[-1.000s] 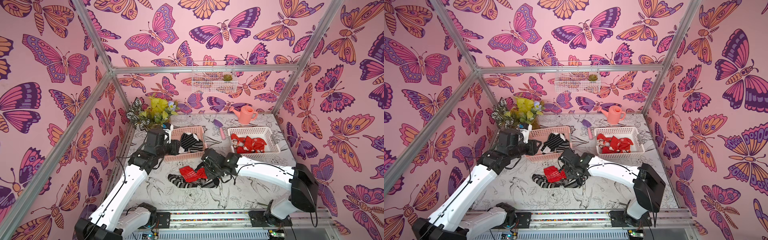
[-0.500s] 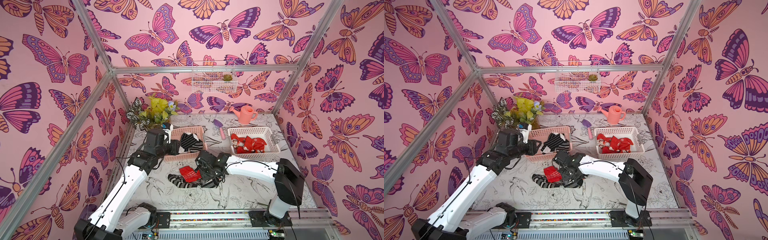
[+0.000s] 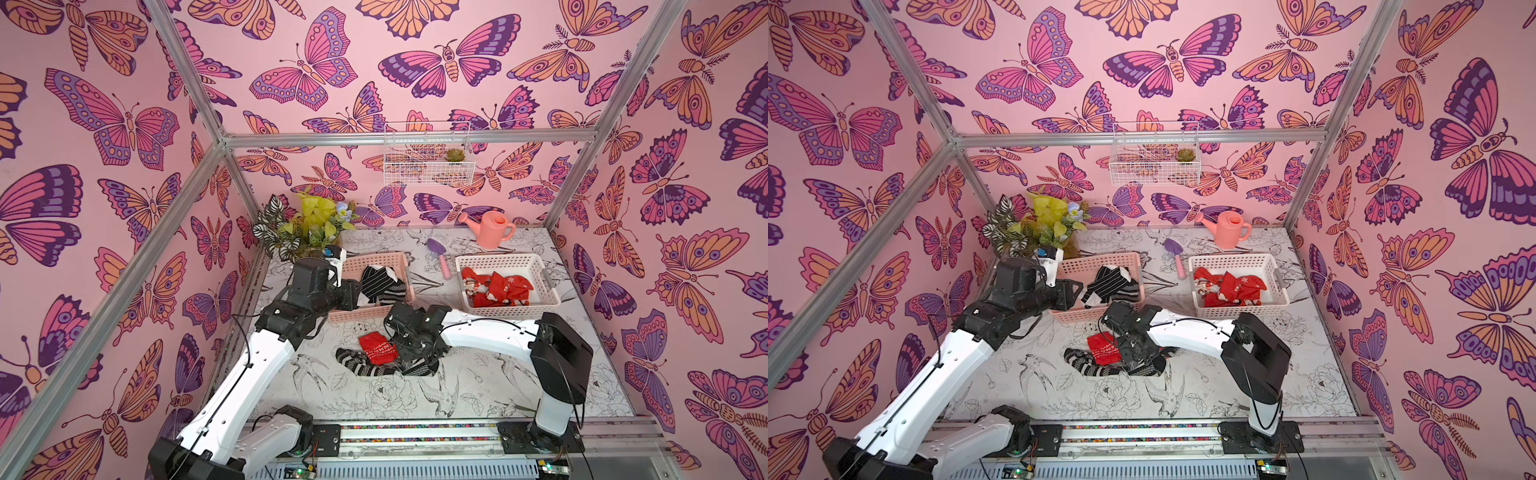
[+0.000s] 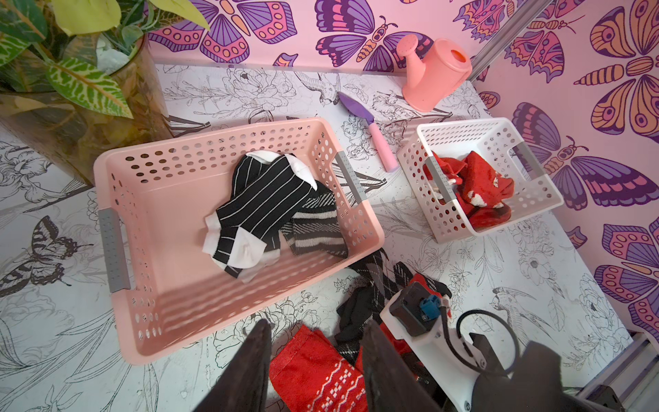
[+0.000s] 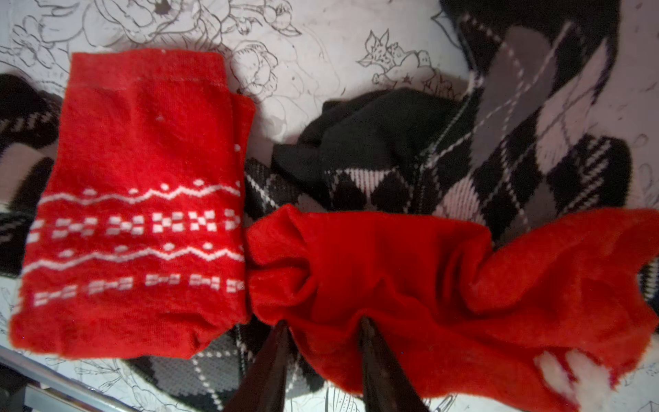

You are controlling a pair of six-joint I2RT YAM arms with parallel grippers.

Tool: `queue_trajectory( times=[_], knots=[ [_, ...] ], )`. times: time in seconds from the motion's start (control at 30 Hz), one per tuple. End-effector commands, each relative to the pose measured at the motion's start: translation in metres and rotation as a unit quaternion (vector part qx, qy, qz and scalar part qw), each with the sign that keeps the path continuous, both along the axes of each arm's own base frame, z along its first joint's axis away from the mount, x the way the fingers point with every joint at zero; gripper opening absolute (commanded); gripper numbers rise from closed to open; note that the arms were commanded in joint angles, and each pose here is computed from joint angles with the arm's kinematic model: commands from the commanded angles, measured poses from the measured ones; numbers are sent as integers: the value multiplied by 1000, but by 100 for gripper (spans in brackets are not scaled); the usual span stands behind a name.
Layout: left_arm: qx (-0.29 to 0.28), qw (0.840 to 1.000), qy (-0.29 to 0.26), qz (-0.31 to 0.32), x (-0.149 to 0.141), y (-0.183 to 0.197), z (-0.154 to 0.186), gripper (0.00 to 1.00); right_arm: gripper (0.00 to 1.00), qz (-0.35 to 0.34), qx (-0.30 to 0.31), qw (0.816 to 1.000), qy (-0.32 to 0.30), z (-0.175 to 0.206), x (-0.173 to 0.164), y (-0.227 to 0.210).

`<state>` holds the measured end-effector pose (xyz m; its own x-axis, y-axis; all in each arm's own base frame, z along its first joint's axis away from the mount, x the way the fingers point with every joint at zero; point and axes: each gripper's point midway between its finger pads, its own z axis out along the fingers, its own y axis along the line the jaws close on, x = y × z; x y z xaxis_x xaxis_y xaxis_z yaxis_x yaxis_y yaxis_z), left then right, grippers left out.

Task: Sort the socks into the basket by color
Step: Pick up the sock at the center of the board.

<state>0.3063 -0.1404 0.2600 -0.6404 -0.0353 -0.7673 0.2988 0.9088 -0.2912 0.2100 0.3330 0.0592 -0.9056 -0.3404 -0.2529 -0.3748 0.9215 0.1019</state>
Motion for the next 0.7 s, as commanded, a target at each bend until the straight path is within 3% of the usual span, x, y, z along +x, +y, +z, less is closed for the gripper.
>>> queue_trajectory(
  times=[0.0,0.4,0.67],
  knots=[
    [-1,1000,-4,-6,-3,0,-1,45,33,-5,-18,1000,2,-3,0,-2],
    [-2,1000,-4,-6,-3,0,-1,45,6,-6,-21,1000,-8,2,6,-6],
    [-2,1000,-5,-6,-3,1,0,45,0,0,-14,1000,-23,19,9,-10]
  ],
)
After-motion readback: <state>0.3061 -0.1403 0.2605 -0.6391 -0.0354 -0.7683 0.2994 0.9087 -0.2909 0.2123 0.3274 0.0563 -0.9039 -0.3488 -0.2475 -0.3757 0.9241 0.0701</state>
